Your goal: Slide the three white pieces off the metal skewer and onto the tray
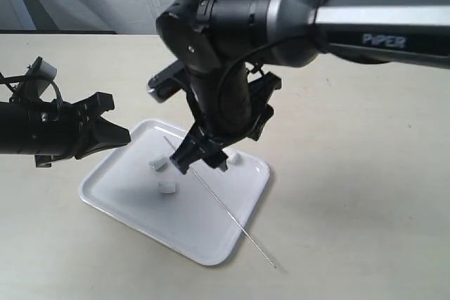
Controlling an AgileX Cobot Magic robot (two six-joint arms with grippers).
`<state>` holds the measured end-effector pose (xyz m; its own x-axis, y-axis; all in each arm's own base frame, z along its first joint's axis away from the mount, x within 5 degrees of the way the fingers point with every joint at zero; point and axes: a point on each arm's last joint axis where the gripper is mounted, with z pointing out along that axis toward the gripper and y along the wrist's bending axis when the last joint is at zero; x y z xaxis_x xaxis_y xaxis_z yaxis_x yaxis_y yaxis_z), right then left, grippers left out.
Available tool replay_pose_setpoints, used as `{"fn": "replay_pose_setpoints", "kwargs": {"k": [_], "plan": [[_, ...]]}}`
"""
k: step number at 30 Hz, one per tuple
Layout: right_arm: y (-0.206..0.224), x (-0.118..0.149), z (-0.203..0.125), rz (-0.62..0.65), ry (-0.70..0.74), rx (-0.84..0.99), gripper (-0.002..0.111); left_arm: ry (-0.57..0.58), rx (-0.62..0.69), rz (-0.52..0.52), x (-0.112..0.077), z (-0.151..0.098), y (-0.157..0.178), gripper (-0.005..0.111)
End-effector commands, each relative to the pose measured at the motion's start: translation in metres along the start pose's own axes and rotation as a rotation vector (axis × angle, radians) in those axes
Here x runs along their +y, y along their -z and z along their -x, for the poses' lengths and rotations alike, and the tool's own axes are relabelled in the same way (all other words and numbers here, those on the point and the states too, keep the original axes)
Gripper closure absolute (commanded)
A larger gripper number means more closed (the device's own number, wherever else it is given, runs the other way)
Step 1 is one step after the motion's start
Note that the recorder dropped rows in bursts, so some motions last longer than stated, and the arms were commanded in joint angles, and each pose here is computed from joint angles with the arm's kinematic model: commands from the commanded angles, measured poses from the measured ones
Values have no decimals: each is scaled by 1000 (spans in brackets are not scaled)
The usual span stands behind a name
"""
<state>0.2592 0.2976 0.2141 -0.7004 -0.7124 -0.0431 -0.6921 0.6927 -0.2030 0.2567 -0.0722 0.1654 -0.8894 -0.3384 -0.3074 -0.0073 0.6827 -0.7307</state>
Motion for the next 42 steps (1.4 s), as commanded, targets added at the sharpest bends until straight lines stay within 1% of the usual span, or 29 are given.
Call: {"fn": "replay_pose_setpoints", "kwargs": {"k": [1, 3, 6, 8, 10, 13, 14, 20, 24, 27, 29, 32, 35, 36, 39, 42], "plan": [[40, -19, -8, -70, -54, -117, 58, -10, -2, -5, -1, 0, 1, 107], [58, -24, -13, -70, -67, -163, 68, -36, -1, -4, -1, 0, 1, 107], [85, -30, -25, -61, -86, -233, 82, -39, -8, 9, 0, 1, 1, 107], [101, -34, -33, -44, -108, -276, 89, -39, -9, 10, 0, 1, 1, 107], [117, -38, -42, -32, -161, -320, 95, -39, -9, 10, 0, 1, 1, 107], [139, -45, -59, -22, -210, -381, 108, -69, -8, 10, 0, 1, 1, 107], [147, -48, -68, -17, -225, -403, 109, -73, -8, 10, 0, 1, 1, 107], [168, -58, -119, -4, -246, -469, 109, -110, -11, 9, 0, 1, 1, 107], [166, -61, -155, -1, -251, -478, 109, -142, -22, 27, 1, 2, 2, 107], [167, -62, -176, 23, -246, -590, 109, -177, -48, 68, 0, 4, 7, 107], [164, -62, -188, 40, -239, -667, 109, -217, -80, 91, -4, 6, 14, 107], [157, -62, -204, 33, -213, -735, 109, -282, -155, 105, -16, 9, 31, 107], [155, -67, -216, -19, -201, -763, 109, -399, -262, 136, -33, 11, 57, 107], [156, -69, -220, -38, -198, -776, 109, -454, -303, 152, -40, 10, 69, 107], [164, -75, -230, -80, -193, -849, 109, -609, -432, 193, -59, 4, 103, 107], [176, -81, -242, -113, -192, -949, 109, -735, -552, 214, -79, -11, 140, 107]]}}
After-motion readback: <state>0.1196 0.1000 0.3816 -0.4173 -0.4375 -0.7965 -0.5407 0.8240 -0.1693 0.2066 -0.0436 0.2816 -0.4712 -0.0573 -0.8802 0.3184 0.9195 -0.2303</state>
